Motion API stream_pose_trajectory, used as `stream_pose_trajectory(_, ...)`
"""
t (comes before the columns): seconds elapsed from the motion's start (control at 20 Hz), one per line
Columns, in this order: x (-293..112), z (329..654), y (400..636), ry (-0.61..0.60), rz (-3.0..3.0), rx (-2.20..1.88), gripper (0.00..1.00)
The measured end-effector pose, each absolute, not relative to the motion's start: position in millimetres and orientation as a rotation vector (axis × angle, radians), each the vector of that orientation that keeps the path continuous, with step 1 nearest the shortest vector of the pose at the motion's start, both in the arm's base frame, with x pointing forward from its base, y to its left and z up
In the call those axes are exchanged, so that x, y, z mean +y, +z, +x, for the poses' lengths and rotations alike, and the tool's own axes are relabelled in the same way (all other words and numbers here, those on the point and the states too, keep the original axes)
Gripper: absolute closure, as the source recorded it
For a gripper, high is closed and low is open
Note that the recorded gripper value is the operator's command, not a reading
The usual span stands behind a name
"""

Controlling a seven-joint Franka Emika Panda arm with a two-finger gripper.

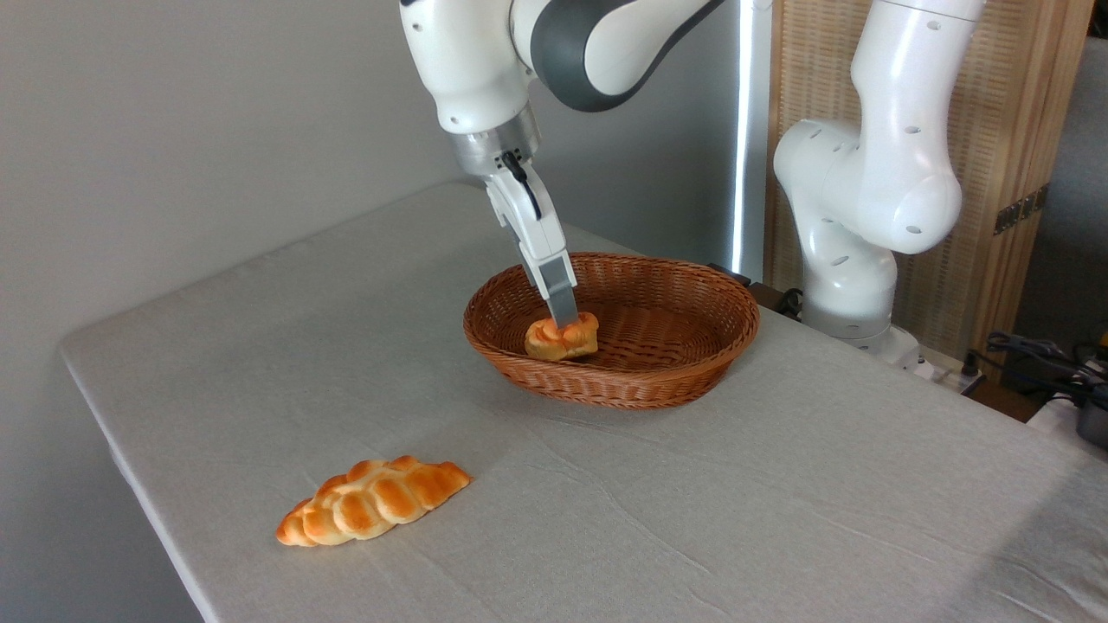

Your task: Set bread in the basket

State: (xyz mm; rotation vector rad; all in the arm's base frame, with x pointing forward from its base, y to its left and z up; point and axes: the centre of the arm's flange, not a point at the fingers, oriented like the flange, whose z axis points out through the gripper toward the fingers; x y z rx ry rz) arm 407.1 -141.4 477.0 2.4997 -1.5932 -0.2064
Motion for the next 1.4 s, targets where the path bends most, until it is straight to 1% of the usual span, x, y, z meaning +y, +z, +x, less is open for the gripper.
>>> stream_pose_trajectory(0.05, -139.5, 410.1, 483.7, -0.181, 2.508, -1.589, 0.00)
stream_pose_trajectory(0.1, -134.2, 417.3, 498.0, -0.127, 2.528, -1.577, 0.00)
stream_pose_trajectory(0.15, -124.5, 427.1, 519.0, -0.057, 2.558, -1.554, 0.00)
stream_pose_trajectory(0.2, -118.6, 432.3, 530.8, -0.019, 2.575, -1.540, 0.00)
stream_pose_trajectory(0.25, -109.1, 440.3, 551.1, 0.044, 2.600, -1.521, 0.00)
stream_pose_trajectory(0.3, -104.4, 444.2, 561.5, 0.077, 2.612, -1.512, 0.00)
stream_pose_trajectory(0.4, -89.6, 460.2, 593.6, 0.175, 2.652, -1.477, 0.00)
stream_pose_trajectory(0.45, -86.1, 466.0, 600.5, 0.195, 2.663, -1.466, 0.00)
stream_pose_trajectory(0.55, -80.2, 490.5, 616.0, 0.236, 2.707, -1.396, 0.00)
stream_pose_trajectory(0.65, -82.4, 511.2, 618.4, 0.240, 2.738, -1.330, 0.00)
stream_pose_trajectory(0.75, -86.0, 528.8, 613.3, 0.222, 2.759, -1.311, 0.00)
stream_pose_trajectory(0.85, -87.6, 537.7, 608.4, 0.196, 2.784, -1.339, 0.00)
stream_pose_trajectory(1.05, -93.1, 543.5, 610.9, 0.178, 2.816, -1.379, 0.00)
stream_pose_trajectory(1.2, -87.0, 537.5, 610.7, 0.078, 2.814, -1.363, 0.00)
stream_pose_trajectory(1.4, -77.5, 537.7, 609.3, 0.053, 2.828, -1.328, 0.00)
